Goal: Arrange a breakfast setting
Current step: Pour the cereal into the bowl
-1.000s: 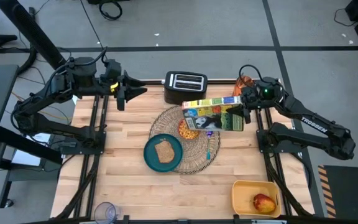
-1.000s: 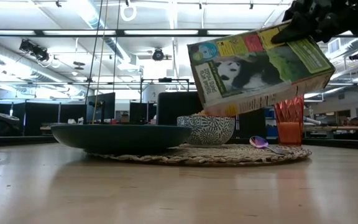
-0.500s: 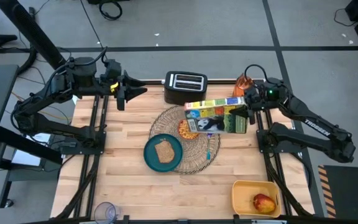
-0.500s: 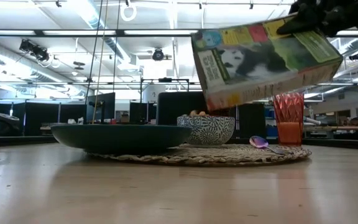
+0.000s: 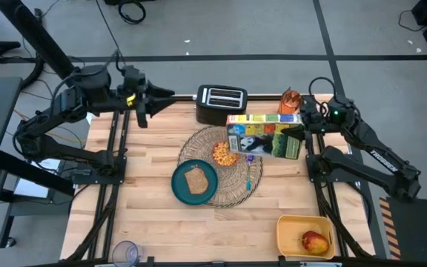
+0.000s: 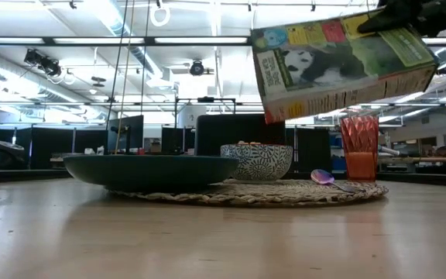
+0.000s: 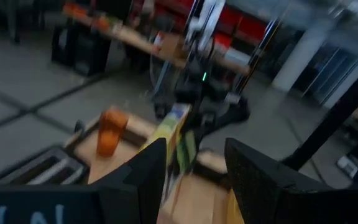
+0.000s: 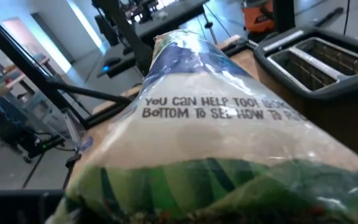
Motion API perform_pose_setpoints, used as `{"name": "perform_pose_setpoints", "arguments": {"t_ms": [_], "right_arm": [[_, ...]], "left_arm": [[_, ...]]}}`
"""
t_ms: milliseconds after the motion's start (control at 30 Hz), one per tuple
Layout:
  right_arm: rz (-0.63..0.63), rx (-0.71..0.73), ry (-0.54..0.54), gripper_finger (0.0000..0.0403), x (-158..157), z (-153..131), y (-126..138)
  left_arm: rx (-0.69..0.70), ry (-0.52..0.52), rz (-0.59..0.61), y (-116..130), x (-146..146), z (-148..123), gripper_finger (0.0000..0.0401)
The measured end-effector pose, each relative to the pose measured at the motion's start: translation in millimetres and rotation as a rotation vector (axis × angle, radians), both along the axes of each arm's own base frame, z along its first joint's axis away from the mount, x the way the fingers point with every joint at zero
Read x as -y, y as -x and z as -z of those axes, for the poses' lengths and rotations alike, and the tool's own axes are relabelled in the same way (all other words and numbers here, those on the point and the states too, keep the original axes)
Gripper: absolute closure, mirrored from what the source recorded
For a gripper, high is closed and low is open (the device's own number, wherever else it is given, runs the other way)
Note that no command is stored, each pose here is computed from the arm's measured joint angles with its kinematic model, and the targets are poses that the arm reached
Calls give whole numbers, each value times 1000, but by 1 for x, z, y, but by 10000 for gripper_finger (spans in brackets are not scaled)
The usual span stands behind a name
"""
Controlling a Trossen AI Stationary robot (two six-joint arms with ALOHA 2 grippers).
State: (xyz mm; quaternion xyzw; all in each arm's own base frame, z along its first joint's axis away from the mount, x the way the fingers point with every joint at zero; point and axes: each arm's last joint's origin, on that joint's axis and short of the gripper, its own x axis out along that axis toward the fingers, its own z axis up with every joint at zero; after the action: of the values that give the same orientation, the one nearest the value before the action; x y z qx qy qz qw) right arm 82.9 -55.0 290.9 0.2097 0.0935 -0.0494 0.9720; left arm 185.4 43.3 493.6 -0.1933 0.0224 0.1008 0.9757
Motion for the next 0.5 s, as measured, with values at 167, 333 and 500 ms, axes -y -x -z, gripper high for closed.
{"name": "perform_pose_setpoints", "arguments": {"t_ms": [167,333,500], "right_arm": [[7,51,4,229,-4,-5,4],[12,126,24,229,-6,-14,6],[21,222,56,230,-6,-25,6]], "left_arm": [[146,-67,1,-1,0,-15,229],[254,-121,-3,1,0,-26,229],[255,-145,-4,1,0,-27,229]]}}
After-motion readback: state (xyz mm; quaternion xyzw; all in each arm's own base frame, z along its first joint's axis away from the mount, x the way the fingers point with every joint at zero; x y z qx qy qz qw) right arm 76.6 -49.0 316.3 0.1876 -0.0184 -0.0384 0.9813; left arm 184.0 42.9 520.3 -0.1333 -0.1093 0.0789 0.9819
